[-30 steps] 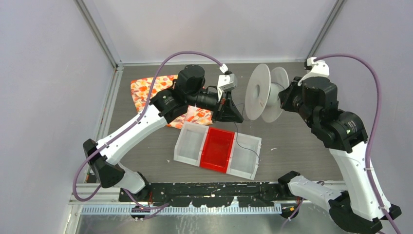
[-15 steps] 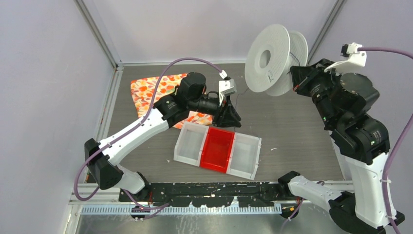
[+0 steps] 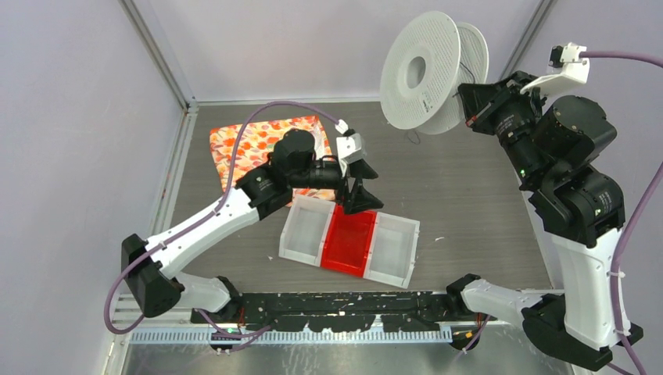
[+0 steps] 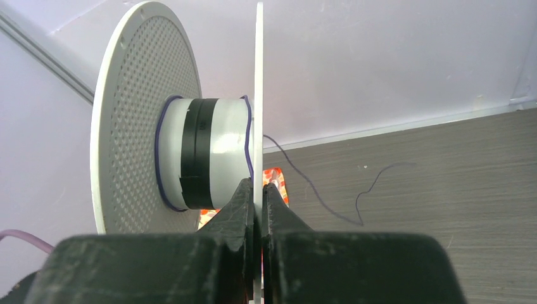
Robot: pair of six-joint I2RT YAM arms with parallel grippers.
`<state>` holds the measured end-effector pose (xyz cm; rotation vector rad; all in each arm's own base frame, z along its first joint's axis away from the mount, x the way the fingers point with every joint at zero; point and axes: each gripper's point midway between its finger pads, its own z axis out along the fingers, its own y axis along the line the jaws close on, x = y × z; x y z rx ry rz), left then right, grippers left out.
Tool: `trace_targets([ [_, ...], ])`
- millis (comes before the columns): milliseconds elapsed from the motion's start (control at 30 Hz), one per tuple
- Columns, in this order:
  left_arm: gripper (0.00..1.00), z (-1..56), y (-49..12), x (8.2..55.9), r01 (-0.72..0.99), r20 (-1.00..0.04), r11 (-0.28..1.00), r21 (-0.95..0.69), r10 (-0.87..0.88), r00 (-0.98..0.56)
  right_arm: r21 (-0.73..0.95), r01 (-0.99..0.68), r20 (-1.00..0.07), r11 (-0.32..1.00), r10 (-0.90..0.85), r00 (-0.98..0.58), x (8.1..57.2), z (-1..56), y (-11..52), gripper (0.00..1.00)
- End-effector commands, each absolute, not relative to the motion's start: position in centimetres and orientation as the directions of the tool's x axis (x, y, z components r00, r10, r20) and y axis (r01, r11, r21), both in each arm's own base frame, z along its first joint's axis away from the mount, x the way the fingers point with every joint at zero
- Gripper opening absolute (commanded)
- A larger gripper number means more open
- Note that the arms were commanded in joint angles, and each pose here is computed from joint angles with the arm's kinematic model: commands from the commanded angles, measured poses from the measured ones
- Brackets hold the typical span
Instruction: Wrap the cables
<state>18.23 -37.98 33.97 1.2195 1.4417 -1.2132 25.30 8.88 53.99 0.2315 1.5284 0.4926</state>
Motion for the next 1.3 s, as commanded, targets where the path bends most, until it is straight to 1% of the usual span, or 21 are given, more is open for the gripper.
trace_targets([
  [0, 0.77, 35.0, -37.3, 21.8, 0.974, -0.999, 0.226, 0.035, 0.017, 0.032, 0.488, -0.274, -0.835, 0.829, 0.535, 0.132, 23.7, 60.7, 8.5, 0.01],
  [67, 0.77, 34.4, -36.8, 23.5, 0.944, -0.995, 0.319, 0.091, -0.016, 0.101, 0.485, -0.277, -0.834, 0.829, 0.534, 0.137, 23.8, 61.1, 8.6, 0.01],
  [200, 0.76, 32.3, -36.0, 26.1, 0.873, -0.972, 0.45, 0.185, -0.045, 0.229, 0.486, -0.29, -0.829, 0.825, 0.54, 0.148, 24.1, 61.8, 8.8, 0.01],
  [233, 0.78, 31.5, -35.7, 26.8, 0.852, -0.97, 0.486, 0.194, -0.037, 0.242, 0.486, -0.293, -0.828, 0.823, 0.541, 0.148, 24.3, 61.9, 9.0, 0.01],
  [300, 0.79, 29.7, -35.4, 27.6, 0.835, -0.97, 0.509, 0.209, -0.003, 0.245, 0.487, -0.3, -0.825, 0.82, 0.545, 0.151, 24.2, 62.3, 9.1, 0.0],
  [367, 0.79, 28.4, -35.3, 28.2, 0.834, -0.975, 0.516, 0.194, 0.006, 0.223, 0.487, -0.307, -0.823, 0.818, 0.547, 0.152, 24.2, 62.4, 9.2, 0.01],
  [533, 0.79, 27.1, -34.8, 28.9, 0.847, -0.983, 0.521, 0.104, -0.077, 0.167, 0.501, -0.314, -0.812, 0.807, 0.564, 0.154, 24.0, 62.6, 9.1, 0.01],
  [633, 0.78, 25.9, -35.5, 28.6, 0.872, -0.986, 0.481, 0.091, -0.079, 0.146, 0.509, -0.321, -0.804, 0.799, 0.574, 0.153, 23.9, 62.7, 9.2, 0.01],
  [700, 0.78, 25.4, -36.0, 28.3, 0.887, -0.988, 0.458, 0.049, -0.106, 0.109, 0.516, -0.328, -0.798, 0.791, 0.583, 0.153, 23.8, 62.8, 9.2, 0.01],
  [867, 0.76, 24.1, -37.1, 28.8, 0.898, -0.99, 0.44, -0.001, -0.127, 0.061, 0.525, -0.325, -0.788, 0.787, 0.593, 0.163, 23.8, 62.9, 9.0, 0.01],
  [1033, 0.74, 23.9, -38.3, 30.1, 0.89, -0.984, 0.45, -0.077, -0.177, 0.005, 0.524, -0.315, -0.788, 0.791, 0.591, 0.174, 24.0, 63.0, 8.9, 0.01],
  [1133, 0.68, 23.4, -39.0, 31.0, 0.871, -0.975, 0.461, -0.167, -0.21, -0.075, 0.522, -0.306, -0.79, 0.796, 0.587, 0.179, 24.2, 63.0, 8.7, 0.01],
  [1167, 0.67, 23.3, -39.1, 31.2, 0.859, -0.966, 0.463, -0.216, -0.229, -0.119, 0.521, -0.305, -0.79, 0.797, 0.586, 0.18, 24.2, 63.1, 8.7, 0.01],
  [1267, 0.68, 22.8, -40.0, 31.4, 0.845, -0.95, 0.445, -0.296, -0.232, -0.211, 0.52, -0.299, -0.793, 0.8, 0.583, 0.179, 24.3, 63.0, 8.7, 0.01],
])
